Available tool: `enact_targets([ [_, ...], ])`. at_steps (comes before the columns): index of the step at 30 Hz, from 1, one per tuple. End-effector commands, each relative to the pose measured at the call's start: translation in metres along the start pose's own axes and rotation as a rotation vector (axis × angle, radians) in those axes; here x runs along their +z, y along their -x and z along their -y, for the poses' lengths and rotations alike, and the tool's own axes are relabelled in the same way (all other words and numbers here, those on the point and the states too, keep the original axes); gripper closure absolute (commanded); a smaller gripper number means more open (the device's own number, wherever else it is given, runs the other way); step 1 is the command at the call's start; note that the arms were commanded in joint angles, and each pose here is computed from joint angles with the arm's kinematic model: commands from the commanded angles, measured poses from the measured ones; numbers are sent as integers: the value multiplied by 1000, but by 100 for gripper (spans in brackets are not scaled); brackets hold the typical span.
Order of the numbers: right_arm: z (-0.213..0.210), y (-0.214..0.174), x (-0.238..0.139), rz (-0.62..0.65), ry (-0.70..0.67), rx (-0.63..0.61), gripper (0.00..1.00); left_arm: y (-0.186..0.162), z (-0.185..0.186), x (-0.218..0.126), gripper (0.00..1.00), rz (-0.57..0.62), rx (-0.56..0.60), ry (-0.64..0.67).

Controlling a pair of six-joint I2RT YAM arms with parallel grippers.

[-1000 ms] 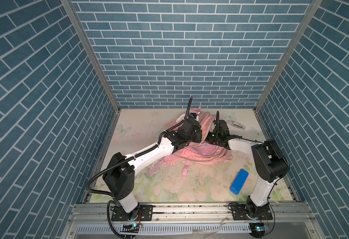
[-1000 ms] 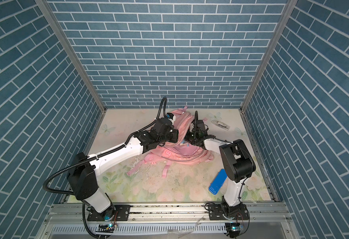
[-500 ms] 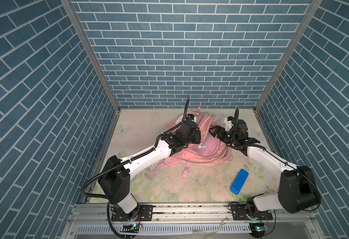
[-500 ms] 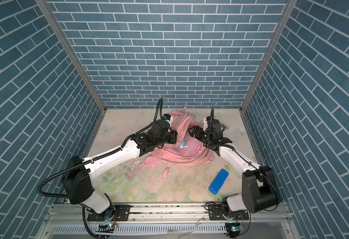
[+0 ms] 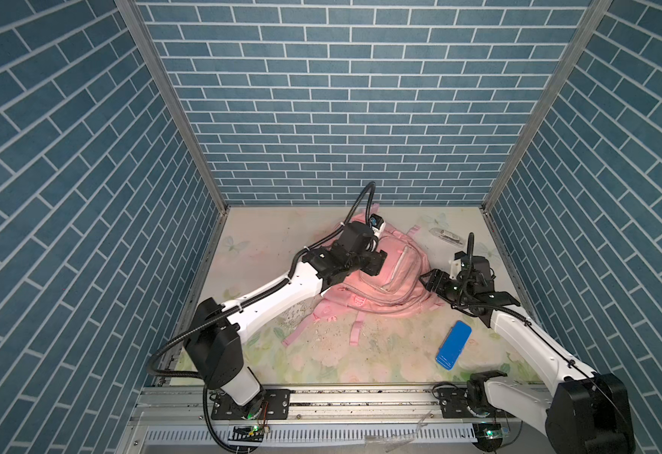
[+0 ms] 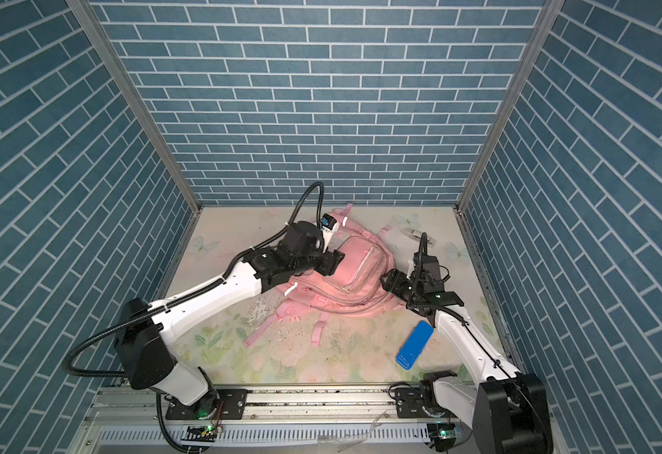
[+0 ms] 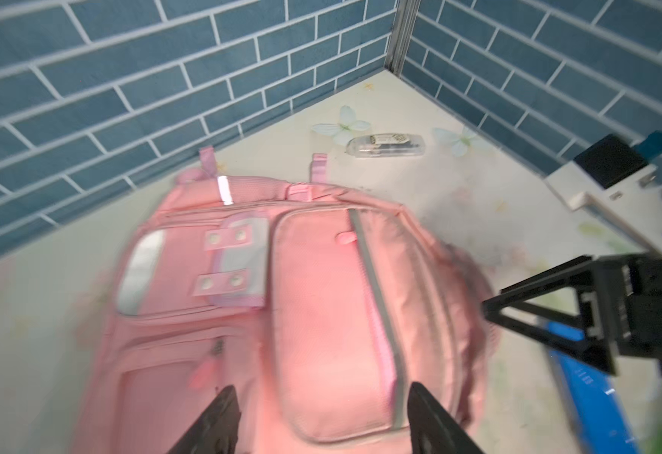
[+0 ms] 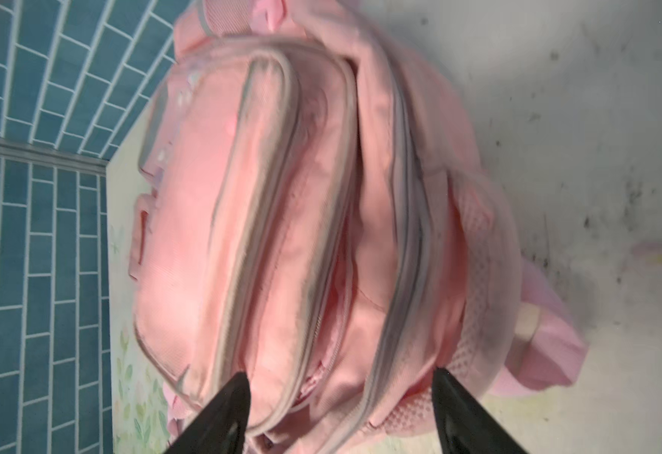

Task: Pack the student bag
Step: 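Release the flap with the left gripper while right moves toward the zipper pull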

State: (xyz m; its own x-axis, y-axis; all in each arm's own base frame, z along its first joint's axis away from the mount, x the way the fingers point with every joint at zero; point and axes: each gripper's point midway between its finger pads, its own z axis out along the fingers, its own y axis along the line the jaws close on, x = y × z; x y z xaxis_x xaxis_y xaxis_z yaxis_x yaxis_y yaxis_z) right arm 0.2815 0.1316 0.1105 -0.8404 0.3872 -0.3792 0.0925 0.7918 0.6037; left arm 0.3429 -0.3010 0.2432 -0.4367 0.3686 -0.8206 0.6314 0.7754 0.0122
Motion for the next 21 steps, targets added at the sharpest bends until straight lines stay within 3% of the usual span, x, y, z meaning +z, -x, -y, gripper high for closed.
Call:
enact_targets([
  [1, -3, -15, 8, -61, 8, 16, 28, -55, -20, -9, 31, -110, 308, -22],
  [4, 0, -22, 17, -108, -5, 14, 31, -91, -21, -15, 32, -113, 528, -41],
  [10, 11, -26, 28, -140, -51, 10, 33, -134, -30, -3, 32, -147, 770, -61],
  [21, 14, -24, 39, -168, -71, 14, 35, -157, -61, 50, 33, -175, 882, 47],
])
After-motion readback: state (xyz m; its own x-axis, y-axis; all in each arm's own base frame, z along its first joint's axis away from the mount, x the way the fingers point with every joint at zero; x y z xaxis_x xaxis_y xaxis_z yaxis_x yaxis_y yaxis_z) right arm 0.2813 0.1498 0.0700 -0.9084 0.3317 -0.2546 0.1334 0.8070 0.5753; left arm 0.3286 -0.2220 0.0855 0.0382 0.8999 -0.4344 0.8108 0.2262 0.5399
